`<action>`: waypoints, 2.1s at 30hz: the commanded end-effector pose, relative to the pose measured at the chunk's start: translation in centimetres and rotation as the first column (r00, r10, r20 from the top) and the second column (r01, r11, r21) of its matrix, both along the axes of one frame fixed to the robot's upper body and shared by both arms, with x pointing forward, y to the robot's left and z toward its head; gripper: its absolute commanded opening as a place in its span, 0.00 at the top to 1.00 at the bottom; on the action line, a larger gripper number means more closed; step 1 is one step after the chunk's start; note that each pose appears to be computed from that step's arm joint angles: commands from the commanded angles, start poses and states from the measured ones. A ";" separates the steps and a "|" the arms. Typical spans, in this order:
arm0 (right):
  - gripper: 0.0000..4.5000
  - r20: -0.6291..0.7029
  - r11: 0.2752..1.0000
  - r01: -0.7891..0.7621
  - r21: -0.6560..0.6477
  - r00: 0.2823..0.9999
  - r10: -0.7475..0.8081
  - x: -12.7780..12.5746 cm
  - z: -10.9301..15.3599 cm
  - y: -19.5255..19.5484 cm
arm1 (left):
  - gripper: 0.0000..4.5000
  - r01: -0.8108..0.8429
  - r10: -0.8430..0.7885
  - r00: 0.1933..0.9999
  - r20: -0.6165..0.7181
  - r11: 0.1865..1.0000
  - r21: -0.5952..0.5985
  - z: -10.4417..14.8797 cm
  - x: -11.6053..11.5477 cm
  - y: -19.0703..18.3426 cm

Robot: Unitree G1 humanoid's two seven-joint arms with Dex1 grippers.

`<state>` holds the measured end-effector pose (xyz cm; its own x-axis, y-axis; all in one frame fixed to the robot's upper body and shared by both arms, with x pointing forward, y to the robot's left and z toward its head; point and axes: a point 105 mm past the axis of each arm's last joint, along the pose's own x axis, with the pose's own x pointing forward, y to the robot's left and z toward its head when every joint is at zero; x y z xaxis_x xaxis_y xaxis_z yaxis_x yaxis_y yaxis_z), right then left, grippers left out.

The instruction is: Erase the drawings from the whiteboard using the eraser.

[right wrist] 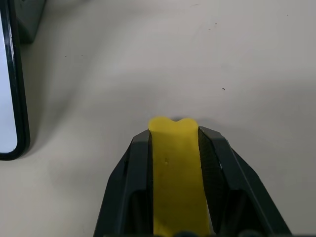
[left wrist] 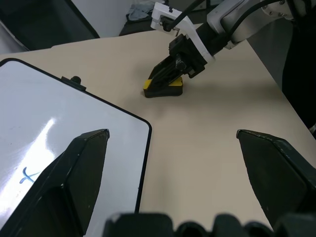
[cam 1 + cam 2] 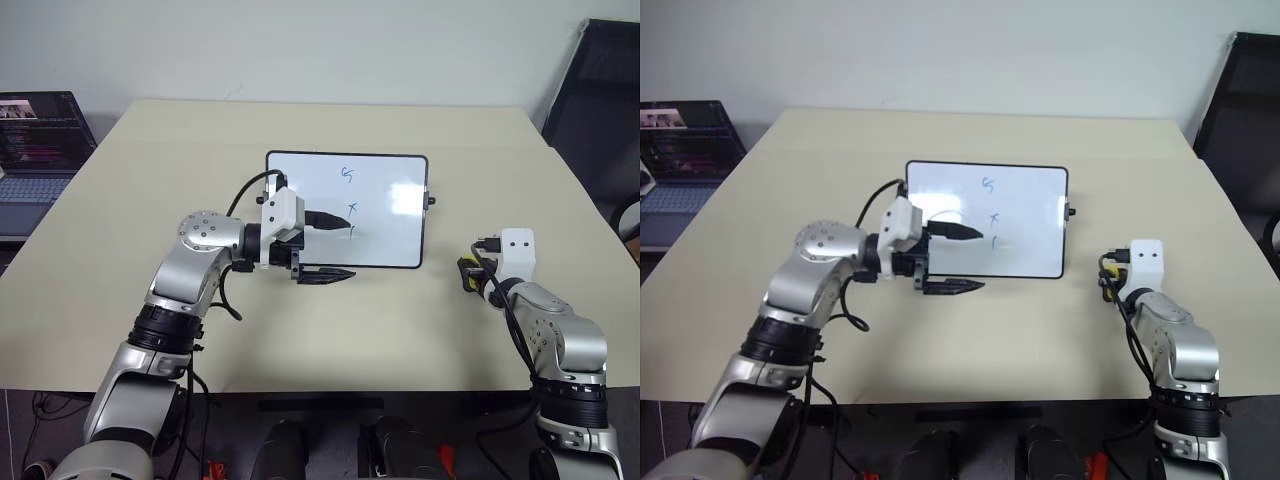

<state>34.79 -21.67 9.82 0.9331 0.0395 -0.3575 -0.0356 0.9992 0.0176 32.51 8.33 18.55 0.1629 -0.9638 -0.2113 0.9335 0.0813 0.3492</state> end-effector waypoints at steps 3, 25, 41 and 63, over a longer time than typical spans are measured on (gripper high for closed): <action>0.79 0.159 0.994 -0.098 -0.055 0.982 0.106 0.1 4.5 1.8 | 0.00 -0.077 0.079 0.995 0.057 0.997 -0.030 1.5 0.4 0.6; 0.79 0.334 0.737 -0.453 -0.502 0.685 0.648 4.6 13.8 16.3 | 0.00 -0.645 0.644 0.762 0.063 0.764 -0.020 1.7 4.5 6.6; 0.79 0.250 0.622 -0.441 -0.647 0.647 0.720 10.0 14.5 21.0 | 0.00 -0.638 0.637 0.766 0.087 0.770 -0.020 2.6 4.4 4.8; 0.79 0.069 0.551 -0.483 -0.680 0.706 0.704 9.9 10.3 16.1 | 0.00 -0.619 0.618 0.781 0.089 0.785 -0.012 1.6 4.8 4.9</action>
<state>44.51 -5.15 20.44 0.8096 0.5463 -0.2147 -0.5331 0.5312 -0.6585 37.33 13.41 19.18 0.7407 -0.6357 -0.2177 0.6613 0.6326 0.4031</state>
